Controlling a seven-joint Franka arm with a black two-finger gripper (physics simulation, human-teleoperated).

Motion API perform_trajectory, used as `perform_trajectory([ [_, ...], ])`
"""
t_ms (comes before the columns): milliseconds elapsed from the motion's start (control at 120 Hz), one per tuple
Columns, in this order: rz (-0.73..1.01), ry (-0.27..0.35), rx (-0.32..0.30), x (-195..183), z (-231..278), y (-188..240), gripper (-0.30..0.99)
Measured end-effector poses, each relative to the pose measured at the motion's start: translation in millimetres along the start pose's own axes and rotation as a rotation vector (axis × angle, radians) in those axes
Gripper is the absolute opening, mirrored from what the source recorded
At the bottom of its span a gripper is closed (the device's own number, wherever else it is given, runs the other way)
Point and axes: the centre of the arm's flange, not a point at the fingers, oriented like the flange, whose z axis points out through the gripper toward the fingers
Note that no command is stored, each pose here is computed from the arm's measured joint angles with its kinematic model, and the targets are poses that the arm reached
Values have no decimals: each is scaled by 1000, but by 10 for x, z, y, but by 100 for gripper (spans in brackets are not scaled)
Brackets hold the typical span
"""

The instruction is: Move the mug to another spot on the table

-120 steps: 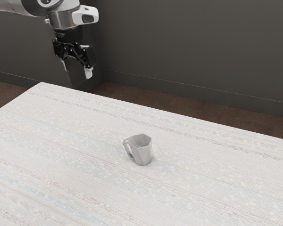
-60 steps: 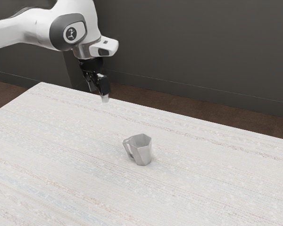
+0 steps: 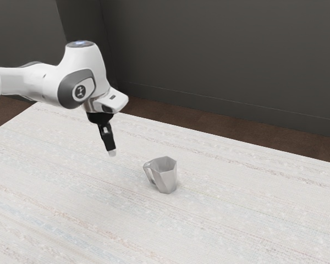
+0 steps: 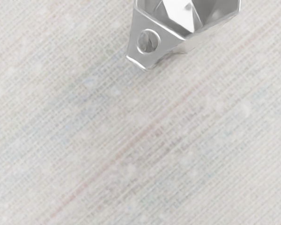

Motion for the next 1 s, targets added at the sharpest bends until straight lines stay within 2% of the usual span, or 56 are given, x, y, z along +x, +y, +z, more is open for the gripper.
perform_trajectory([
  [258,217,108,-33,65,235,213,69],
  [525,435,160,-82,21,400,287,68],
  [667,489,177,-96,-132,505,111,67],
  [842,437,222,-119,-494,729,-334,68],
  [1000,488,247,-139,-395,920,-306,69],
])
